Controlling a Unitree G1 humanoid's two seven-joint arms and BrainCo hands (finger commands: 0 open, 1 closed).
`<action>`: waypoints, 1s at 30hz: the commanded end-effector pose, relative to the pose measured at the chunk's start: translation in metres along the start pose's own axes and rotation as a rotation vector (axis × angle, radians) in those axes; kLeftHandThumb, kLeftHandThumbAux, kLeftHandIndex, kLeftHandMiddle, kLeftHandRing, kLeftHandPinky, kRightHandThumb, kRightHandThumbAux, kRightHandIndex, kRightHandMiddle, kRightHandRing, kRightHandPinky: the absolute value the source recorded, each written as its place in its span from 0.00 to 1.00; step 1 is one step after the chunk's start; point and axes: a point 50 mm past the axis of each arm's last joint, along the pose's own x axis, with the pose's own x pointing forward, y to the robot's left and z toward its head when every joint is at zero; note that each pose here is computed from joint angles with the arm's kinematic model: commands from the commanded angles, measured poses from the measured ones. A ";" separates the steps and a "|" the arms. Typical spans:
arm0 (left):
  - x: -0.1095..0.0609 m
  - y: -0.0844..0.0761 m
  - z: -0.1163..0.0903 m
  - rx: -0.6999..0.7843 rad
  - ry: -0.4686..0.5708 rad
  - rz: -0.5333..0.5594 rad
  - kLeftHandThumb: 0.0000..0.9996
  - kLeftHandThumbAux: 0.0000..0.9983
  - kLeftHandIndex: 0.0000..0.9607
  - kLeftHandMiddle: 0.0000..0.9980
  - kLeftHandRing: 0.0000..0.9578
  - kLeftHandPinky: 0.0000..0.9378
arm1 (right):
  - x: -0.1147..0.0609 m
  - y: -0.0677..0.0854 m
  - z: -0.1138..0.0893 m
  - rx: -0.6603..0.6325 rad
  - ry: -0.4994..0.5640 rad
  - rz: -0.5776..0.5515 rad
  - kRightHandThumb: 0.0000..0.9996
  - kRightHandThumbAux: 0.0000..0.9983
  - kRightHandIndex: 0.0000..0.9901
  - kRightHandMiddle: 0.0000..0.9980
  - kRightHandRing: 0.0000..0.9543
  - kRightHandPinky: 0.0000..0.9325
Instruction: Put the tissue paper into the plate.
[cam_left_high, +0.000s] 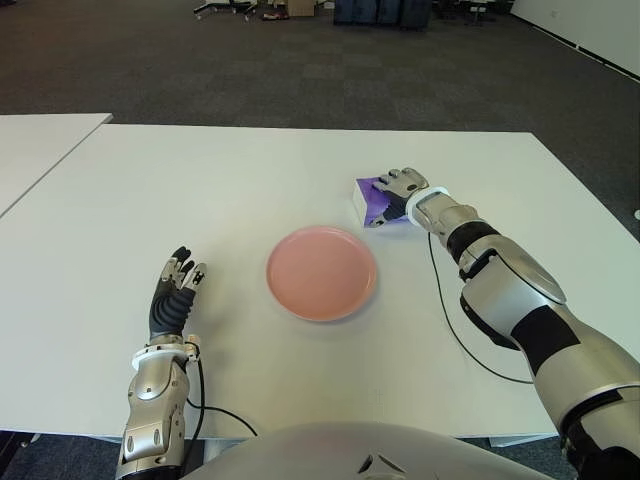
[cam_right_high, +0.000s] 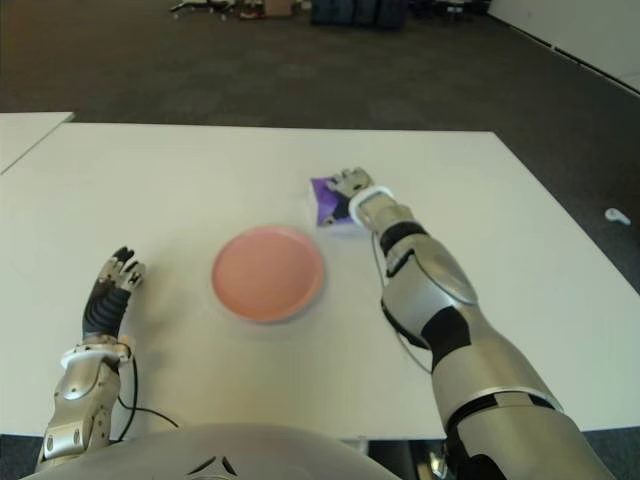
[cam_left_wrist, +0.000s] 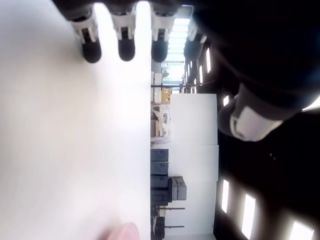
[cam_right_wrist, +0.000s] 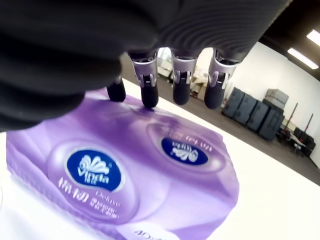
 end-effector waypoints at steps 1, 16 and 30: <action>-0.002 0.003 -0.002 -0.001 0.020 0.014 0.02 0.54 0.00 0.00 0.00 0.03 | -0.003 0.028 0.015 -0.017 -0.030 0.093 0.46 0.27 0.00 0.00 0.00 0.00; -0.007 0.008 0.000 0.031 0.023 0.022 0.01 0.52 0.00 0.00 0.00 0.01 | -0.008 0.054 0.040 -0.041 -0.093 0.166 0.53 0.33 0.00 0.00 0.00 0.00; -0.011 0.012 -0.001 0.008 0.031 0.032 0.02 0.53 0.00 0.00 0.00 0.03 | -0.011 0.066 0.049 0.010 -0.103 0.200 0.55 0.39 0.00 0.00 0.00 0.00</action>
